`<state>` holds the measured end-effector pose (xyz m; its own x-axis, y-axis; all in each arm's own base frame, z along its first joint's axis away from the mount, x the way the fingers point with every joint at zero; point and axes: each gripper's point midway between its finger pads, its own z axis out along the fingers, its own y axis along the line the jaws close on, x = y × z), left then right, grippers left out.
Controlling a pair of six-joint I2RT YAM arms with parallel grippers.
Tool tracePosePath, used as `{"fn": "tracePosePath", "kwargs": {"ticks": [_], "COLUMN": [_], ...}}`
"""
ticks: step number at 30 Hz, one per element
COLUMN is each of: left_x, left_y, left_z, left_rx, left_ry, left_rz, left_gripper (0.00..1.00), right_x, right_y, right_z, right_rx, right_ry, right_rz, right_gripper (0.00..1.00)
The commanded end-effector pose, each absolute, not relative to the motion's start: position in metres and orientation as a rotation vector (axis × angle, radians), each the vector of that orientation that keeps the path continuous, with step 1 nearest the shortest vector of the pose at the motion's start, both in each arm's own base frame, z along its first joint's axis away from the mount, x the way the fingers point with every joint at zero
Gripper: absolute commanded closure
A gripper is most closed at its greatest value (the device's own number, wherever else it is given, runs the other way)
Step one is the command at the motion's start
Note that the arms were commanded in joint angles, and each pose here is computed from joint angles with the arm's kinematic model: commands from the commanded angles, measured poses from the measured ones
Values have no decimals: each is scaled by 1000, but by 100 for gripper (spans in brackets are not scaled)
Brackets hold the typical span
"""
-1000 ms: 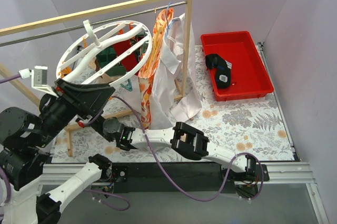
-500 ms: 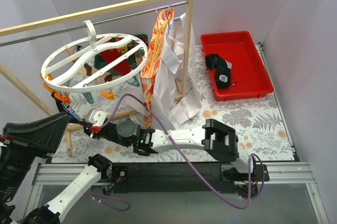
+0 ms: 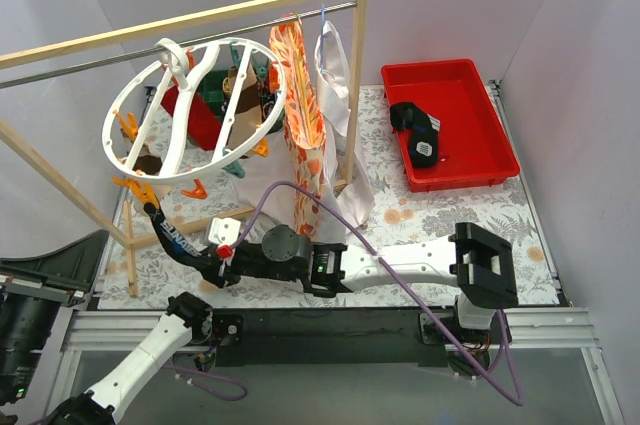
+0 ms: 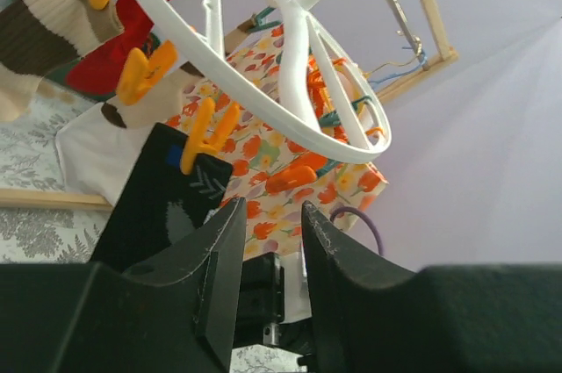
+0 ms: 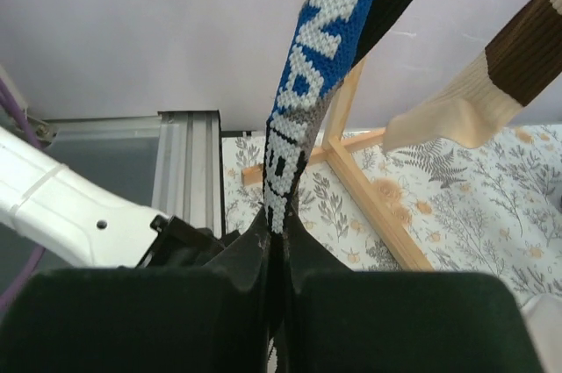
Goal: Remove the socks clipped to the hanger
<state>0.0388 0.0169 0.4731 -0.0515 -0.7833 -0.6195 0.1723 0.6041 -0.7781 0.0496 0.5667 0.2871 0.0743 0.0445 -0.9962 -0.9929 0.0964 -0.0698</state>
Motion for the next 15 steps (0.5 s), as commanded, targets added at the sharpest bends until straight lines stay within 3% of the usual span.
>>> {"fn": "tracePosePath", "kwargs": {"ticks": [1,8,15], "left_x": [66,95,112], "left_y": [11,1,-11], "left_z": [426,409,416], "left_rx": [-662,-683,-632], "left_ry": [1600,1633,1669], "left_rz": [-722,-665,-629], "left_gripper": [71,70,59], "right_x": [46,51,54], "right_y": [539,520,514], "right_z": [314,301,298], "right_rx": [-1117,-1147,-1158], "right_ry": [1131,1154,1149], "right_rz": [1131,1061,1020], "right_gripper": [99,99,99]}}
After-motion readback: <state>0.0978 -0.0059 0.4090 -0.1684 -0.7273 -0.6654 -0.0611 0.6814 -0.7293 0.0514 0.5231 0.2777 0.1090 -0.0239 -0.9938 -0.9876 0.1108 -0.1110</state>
